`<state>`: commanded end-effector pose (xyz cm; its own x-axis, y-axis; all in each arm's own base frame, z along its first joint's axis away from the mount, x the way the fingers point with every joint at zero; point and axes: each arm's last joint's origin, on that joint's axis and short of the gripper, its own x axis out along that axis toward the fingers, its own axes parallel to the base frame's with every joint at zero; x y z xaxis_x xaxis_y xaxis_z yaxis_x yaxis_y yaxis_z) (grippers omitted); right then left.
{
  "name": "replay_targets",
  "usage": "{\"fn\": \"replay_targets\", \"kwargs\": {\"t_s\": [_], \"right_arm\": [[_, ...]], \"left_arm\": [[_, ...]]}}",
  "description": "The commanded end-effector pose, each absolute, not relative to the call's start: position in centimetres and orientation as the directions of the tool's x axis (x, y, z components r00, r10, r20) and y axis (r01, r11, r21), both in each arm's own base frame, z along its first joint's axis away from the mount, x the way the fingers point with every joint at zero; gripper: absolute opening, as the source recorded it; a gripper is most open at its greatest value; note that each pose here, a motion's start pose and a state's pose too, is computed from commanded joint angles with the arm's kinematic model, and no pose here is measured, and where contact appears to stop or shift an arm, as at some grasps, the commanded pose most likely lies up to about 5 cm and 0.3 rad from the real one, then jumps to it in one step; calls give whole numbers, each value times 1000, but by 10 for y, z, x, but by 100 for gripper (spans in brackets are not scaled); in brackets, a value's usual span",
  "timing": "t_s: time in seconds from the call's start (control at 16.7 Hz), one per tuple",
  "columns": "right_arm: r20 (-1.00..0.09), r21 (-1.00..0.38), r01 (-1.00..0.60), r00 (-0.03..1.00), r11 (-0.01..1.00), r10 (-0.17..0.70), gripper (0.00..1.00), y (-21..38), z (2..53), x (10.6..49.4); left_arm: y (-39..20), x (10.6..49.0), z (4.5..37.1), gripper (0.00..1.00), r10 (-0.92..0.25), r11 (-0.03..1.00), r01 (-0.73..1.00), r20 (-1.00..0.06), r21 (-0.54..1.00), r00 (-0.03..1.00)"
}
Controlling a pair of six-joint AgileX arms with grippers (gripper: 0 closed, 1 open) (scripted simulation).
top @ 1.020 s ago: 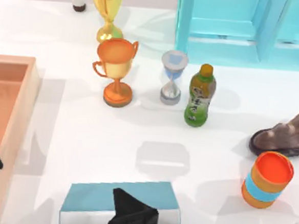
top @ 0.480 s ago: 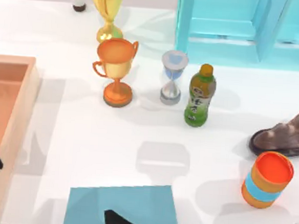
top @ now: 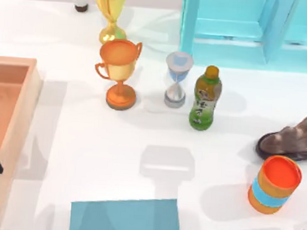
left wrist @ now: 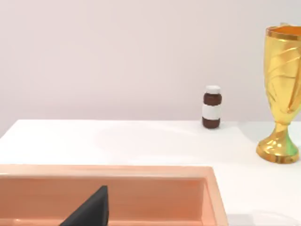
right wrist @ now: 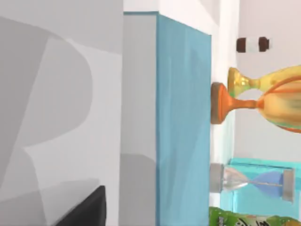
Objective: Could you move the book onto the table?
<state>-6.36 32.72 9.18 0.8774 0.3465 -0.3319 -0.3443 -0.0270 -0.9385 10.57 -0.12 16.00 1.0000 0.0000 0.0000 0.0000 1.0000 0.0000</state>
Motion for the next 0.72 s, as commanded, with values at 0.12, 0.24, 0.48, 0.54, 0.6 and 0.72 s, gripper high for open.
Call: {"fn": "replay_targets", "kwargs": {"t_s": [0.12,0.24,0.48,0.54,0.6,0.72], "right_arm": [[-311,-946,-322,884,-28,350,100,324,95,-80],[-288,-954,-300,888,-24,357,100,322,99,-94],[-251,-964,-267,894,-8,371,100,318,108,-111],[-245,-965,-263,895,-4,373,100,318,109,-113],[-242,-965,-261,895,-2,374,100,318,110,-114],[-242,-966,-260,895,-1,374,100,317,110,-114]], "left_arm": [[-1,106,160,100,0,1000,0,0,0,1000],[-1,106,160,100,0,1000,0,0,0,1000],[-1,106,160,100,0,1000,0,0,0,1000],[-1,106,160,100,0,1000,0,0,0,1000],[-1,106,160,100,0,1000,0,0,0,1000],[-1,106,160,100,0,1000,0,0,0,1000]]}}
